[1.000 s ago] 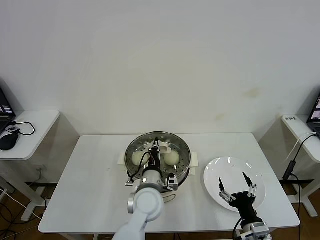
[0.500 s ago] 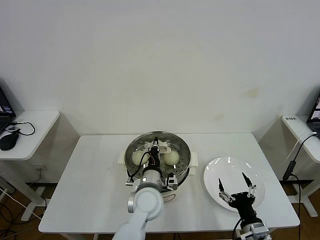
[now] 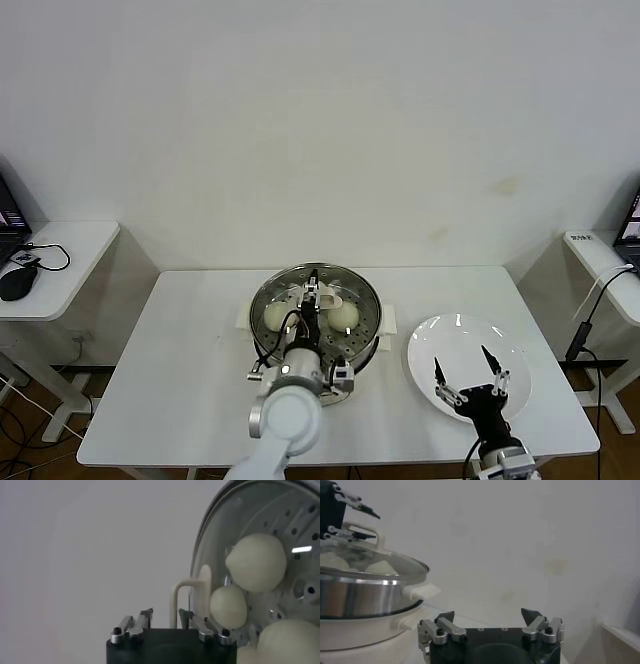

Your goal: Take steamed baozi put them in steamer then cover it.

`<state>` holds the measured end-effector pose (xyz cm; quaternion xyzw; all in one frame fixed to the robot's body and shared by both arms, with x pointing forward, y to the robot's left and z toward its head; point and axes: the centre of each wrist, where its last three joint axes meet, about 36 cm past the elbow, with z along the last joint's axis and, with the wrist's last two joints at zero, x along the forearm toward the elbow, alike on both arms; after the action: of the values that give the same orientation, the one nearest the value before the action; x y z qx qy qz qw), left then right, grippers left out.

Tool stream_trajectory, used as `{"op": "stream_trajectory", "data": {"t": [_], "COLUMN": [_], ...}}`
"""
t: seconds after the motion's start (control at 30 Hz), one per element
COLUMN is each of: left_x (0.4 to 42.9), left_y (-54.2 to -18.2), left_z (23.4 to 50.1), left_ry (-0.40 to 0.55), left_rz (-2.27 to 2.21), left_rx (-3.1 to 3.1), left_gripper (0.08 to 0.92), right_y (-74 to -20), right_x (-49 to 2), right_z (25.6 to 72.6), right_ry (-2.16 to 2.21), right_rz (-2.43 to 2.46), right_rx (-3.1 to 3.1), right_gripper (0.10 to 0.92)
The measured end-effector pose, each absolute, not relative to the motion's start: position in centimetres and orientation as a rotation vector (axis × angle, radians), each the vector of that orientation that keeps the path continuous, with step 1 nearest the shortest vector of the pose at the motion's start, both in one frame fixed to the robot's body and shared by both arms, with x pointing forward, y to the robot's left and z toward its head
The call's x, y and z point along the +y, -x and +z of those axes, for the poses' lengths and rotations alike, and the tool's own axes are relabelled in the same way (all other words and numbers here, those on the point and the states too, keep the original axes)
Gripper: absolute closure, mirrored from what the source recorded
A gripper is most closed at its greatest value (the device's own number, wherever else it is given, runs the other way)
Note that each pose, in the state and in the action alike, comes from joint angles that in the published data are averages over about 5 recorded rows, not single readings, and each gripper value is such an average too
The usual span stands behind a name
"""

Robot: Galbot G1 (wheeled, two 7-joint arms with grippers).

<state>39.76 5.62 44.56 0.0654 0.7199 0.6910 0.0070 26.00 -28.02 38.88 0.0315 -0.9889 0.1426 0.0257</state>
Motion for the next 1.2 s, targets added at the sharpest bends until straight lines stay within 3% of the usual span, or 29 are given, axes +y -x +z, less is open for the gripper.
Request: {"op": "stream_trajectory", "data": {"t": [0.23,0.33,0.7,1.2], "left_x": [6.7,7.7,13.9,26.0], "left_y": [-37.3,-36.0,-31.0,-27.4], "left_z": [45.6,46.3,48.1,46.1], "left_ry": [-0.229,-0.232,-0.221,-0.020], "left_rz": [2.090,2.047,1.675,0.750], "left_rx": [2.258,2.269,2.512,3.024], "left_gripper": [0.209,0.181,0.177,0.177], "right_y": [-25.6,-25.5,-25.1,-23.8], "right_x": [-27.8,-27.9,-28.7,-28.9], "right_z": [38.8,38.6,37.9,37.6], "right_ry": [-0.100,-0.100,-0.107,-0.140], "right_rz": [0.437,0.437,0.431,0.409], "right_rx": [-3.051,-3.046,-3.024,-2.980], "right_gripper": [0.199,0.200,0.200,0.200]}}
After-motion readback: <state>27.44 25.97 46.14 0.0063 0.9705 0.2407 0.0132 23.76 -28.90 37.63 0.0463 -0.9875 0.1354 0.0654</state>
